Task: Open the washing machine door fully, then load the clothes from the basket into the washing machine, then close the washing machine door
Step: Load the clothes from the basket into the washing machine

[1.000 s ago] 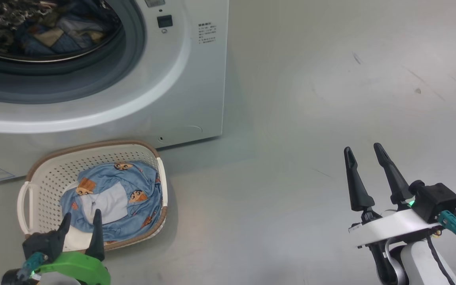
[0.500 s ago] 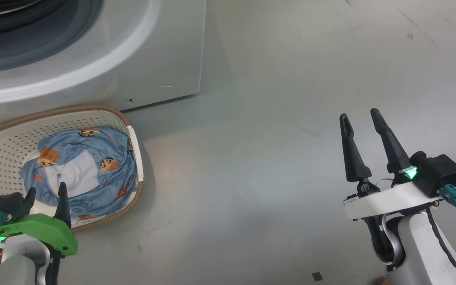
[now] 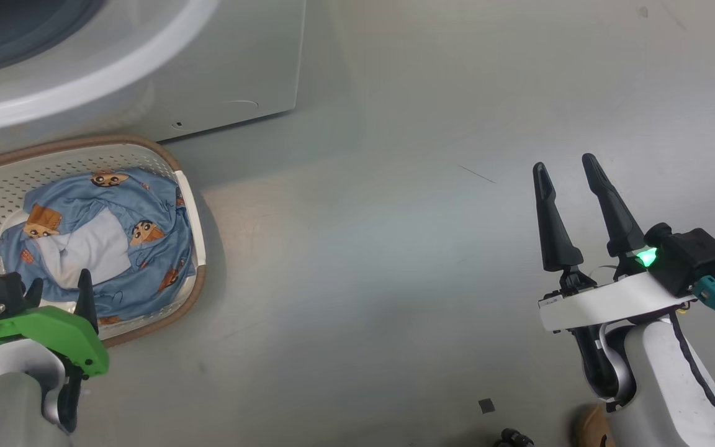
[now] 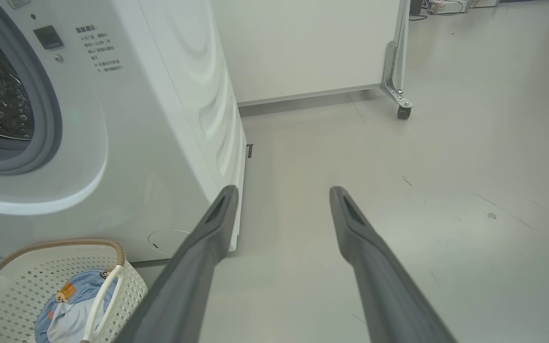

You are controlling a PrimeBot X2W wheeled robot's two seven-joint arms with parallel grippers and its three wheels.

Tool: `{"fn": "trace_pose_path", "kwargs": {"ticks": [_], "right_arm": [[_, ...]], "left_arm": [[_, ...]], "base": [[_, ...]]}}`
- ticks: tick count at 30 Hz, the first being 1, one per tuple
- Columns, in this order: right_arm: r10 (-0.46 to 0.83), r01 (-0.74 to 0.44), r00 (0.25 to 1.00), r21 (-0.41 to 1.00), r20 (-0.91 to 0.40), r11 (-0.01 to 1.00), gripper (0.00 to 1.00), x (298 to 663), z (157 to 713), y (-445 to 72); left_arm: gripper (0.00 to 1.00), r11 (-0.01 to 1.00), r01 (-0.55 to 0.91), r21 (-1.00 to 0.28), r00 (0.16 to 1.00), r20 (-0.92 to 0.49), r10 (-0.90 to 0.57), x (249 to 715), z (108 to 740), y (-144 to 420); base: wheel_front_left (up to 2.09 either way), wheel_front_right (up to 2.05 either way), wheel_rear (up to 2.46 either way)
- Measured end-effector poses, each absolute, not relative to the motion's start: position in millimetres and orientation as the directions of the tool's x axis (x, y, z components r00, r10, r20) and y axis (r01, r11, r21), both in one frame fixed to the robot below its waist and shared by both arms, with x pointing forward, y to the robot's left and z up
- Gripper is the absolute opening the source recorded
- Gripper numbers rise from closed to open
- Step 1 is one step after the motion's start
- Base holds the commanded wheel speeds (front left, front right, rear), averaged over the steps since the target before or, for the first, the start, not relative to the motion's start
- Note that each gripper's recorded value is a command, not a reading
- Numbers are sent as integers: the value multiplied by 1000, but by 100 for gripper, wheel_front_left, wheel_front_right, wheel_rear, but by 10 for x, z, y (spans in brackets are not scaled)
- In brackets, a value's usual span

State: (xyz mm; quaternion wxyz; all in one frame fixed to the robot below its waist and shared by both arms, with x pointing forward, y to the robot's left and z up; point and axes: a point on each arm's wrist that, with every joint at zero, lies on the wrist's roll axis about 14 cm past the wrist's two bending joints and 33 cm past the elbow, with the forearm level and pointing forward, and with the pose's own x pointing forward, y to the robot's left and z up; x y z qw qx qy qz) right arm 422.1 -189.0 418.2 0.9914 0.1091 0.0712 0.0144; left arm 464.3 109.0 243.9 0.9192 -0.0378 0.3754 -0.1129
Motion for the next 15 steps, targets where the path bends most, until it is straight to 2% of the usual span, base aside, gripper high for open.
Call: {"fn": "trace_pose_path", "kwargs": {"ticks": [15], "right_arm": [[74,-29,977,219,-200,975,100,4343,3875,-1824]], "left_arm": [[100,984,125,-128,635,-752,-179,4817,2052,1227]], "base": [[0,0,0]]}}
